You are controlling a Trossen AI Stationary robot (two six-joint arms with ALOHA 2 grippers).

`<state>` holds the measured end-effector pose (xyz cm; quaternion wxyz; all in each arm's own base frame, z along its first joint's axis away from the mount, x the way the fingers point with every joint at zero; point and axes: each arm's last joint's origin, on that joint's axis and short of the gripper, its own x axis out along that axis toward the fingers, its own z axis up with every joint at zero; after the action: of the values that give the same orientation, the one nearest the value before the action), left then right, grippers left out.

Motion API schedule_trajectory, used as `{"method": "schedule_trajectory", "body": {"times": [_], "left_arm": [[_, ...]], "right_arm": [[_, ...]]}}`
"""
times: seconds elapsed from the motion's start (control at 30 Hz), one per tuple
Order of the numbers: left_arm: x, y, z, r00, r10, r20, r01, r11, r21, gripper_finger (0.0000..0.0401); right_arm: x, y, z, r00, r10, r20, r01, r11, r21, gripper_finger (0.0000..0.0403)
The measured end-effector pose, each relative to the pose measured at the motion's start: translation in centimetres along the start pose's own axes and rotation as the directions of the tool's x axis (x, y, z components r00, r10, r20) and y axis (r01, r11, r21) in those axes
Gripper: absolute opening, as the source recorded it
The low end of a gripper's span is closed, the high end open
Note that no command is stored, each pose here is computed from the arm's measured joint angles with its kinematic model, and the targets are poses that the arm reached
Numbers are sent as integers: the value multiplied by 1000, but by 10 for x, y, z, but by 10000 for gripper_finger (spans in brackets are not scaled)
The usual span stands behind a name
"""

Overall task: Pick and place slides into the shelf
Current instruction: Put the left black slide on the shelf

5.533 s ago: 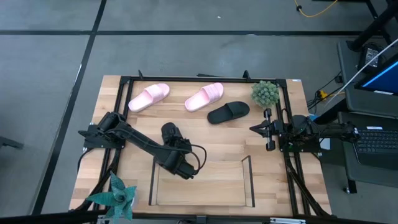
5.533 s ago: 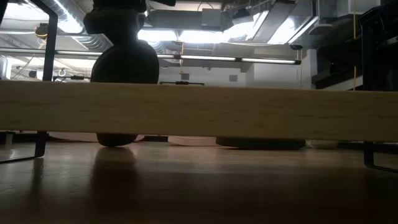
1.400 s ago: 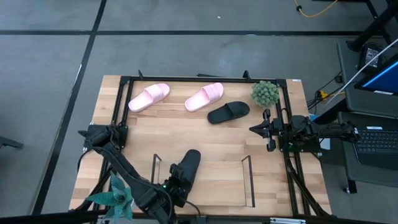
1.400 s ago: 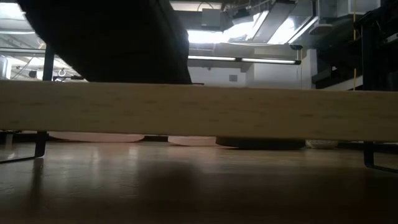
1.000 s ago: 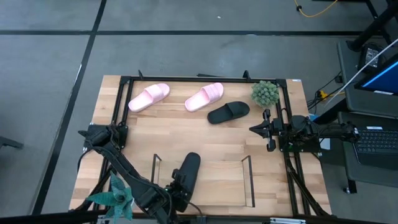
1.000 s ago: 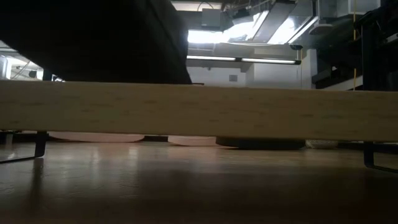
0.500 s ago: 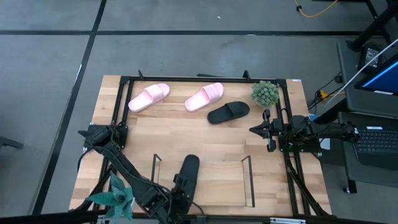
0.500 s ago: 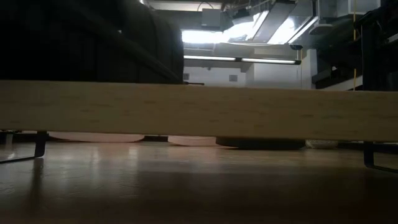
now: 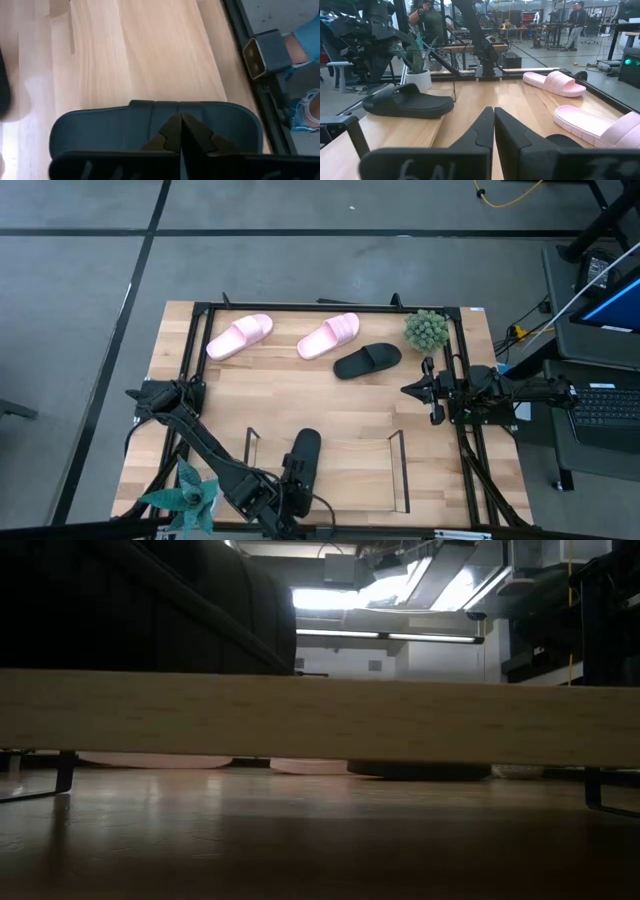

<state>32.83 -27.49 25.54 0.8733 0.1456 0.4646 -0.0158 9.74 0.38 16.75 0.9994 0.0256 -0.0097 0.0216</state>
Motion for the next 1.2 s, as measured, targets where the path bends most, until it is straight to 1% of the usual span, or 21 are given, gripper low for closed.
{"method": "schedule_trajectory", "body": {"times": [0.2,0.37,0.47,0.6,0.77,0.83,1.03,1.2], "left_arm": [[6,15,2,999,-4,-45,4,1000,-16,0],[11,30,7,992,-90,-86,85,994,-62,0],[10,42,10,989,-119,-93,110,990,-92,0],[0,57,14,990,-115,-77,105,987,-118,0],[-19,76,19,993,-119,-27,116,990,-83,0],[-24,84,21,991,-132,-15,130,987,-98,0],[-20,102,24,982,-188,-26,183,972,-147,0],[-14,117,26,984,-174,-32,165,970,-180,0]], "right_arm": [[0,1,0,1000,21,-1,-21,1000,1,17],[0,1,0,1000,24,-1,-24,999,23,17],[0,1,0,1000,24,-1,-24,999,21,17],[0,1,0,1000,24,-1,-24,1000,18,17],[0,1,0,1000,25,-1,-25,1000,5,17],[0,1,0,1000,25,-1,-25,1000,-4,17],[0,1,0,1000,25,-1,-25,1000,-6,17],[0,1,0,1000,25,-1,-25,1000,-5,17]]}}
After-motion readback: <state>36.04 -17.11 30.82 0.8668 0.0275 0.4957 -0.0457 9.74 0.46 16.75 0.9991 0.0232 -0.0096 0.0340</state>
